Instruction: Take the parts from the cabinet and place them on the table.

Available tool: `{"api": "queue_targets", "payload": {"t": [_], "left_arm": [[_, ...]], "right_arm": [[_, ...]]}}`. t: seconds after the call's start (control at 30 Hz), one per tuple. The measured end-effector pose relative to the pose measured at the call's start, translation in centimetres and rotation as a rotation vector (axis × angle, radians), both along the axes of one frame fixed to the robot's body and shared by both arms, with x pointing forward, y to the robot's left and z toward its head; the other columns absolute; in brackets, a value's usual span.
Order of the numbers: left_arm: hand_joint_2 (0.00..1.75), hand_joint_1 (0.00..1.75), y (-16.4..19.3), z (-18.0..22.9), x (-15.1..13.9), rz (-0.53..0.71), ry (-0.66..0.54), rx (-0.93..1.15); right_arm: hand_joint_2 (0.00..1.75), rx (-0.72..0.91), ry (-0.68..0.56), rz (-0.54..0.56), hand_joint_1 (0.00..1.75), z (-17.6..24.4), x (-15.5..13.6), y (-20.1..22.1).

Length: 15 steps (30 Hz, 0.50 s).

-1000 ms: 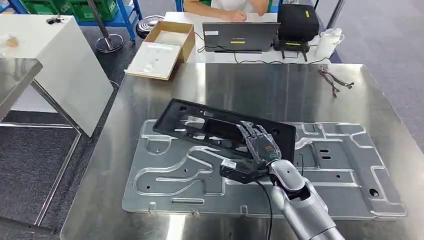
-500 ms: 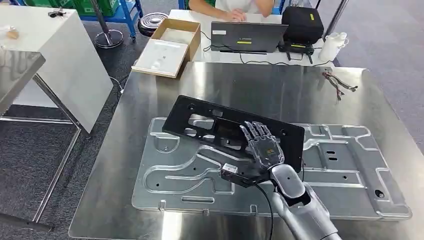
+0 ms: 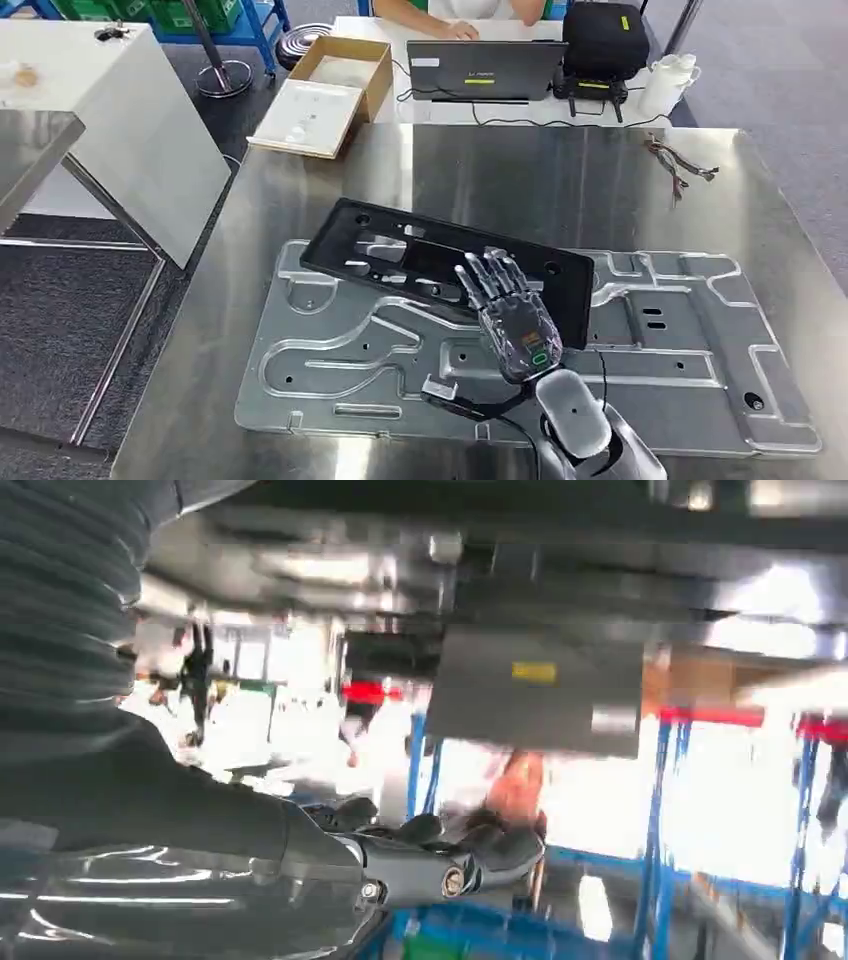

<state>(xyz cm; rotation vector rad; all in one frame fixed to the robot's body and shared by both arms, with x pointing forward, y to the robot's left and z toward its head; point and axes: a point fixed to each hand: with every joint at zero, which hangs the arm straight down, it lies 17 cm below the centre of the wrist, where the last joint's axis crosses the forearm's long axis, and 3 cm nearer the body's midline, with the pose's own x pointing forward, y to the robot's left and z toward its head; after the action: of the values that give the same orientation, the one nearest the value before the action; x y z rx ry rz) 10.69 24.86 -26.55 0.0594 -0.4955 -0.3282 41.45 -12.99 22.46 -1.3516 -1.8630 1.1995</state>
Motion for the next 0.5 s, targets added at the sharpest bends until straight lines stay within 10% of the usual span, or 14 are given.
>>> {"api": "queue_targets", "payload": {"t": [0.5], "left_arm": [[0.0,0.0,-0.4,0.1,0.2,0.037,0.001,-0.015]], "right_arm": [[1.75,0.157,-0.161,0.008,0.0,5.1,-5.0,0.0]]}}
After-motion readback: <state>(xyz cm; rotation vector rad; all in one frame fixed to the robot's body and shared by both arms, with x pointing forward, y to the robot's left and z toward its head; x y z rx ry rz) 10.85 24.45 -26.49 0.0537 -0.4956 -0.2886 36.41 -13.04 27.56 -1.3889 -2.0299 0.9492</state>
